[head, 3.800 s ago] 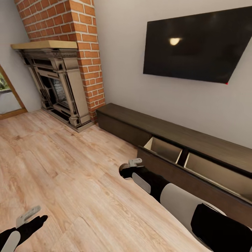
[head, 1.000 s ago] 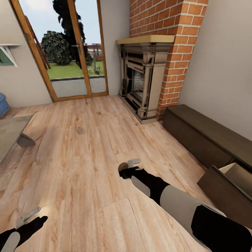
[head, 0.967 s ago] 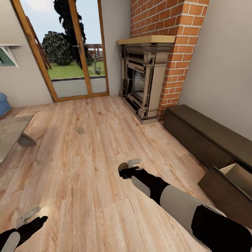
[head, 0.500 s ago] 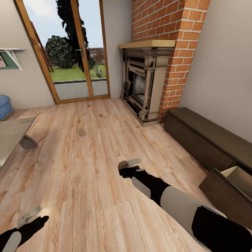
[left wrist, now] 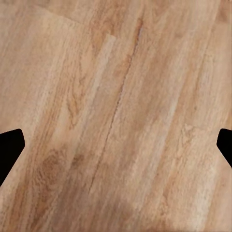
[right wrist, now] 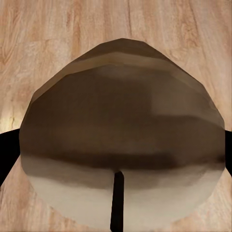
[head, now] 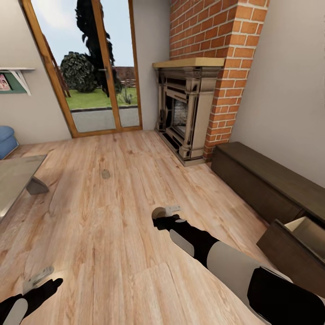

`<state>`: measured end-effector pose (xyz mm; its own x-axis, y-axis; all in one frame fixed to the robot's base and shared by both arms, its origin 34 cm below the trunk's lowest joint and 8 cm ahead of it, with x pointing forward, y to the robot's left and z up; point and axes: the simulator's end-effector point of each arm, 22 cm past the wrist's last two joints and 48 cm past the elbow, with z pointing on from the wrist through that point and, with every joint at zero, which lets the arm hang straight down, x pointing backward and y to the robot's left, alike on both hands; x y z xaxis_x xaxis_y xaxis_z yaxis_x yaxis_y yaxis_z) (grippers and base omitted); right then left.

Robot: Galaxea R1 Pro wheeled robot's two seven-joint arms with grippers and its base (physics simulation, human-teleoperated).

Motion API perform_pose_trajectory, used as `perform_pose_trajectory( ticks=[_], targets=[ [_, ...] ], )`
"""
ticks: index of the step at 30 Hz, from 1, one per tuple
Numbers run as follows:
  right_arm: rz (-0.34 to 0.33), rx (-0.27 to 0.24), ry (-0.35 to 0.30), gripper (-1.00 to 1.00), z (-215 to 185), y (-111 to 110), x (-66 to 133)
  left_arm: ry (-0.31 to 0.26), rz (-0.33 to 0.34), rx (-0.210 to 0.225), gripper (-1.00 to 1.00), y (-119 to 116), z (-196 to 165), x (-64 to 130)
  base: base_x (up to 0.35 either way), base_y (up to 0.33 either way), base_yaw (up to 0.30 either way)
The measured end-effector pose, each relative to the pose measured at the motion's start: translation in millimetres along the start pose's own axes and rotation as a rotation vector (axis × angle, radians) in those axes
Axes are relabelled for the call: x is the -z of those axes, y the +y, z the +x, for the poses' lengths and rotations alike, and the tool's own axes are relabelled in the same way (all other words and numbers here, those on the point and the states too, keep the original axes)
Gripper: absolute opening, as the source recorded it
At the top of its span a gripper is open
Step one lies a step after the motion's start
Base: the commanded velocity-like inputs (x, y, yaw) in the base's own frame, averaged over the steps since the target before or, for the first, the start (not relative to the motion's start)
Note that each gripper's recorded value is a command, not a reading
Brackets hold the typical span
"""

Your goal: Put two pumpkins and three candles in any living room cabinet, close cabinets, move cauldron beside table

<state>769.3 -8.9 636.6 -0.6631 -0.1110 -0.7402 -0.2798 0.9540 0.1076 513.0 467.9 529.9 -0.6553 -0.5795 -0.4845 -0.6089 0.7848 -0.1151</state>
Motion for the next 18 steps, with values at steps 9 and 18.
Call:
perform_pose_trajectory(
  ticks=[9, 18],
  targets=[
    [0.002, 0.002, -0.016, -1.00, -7, 0, 5.1, -0.009, 0.006, 0.002, 1.00, -2, -3, 3.0, 0.000, 0.000, 0.000],
    [0.001, 0.004, -0.041, -1.00, -15, 2, 10.9, -0.018, 0.011, 0.005, 1.00, -3, -7, 6.4, 0.126, 0.039, 0.000]
  ],
)
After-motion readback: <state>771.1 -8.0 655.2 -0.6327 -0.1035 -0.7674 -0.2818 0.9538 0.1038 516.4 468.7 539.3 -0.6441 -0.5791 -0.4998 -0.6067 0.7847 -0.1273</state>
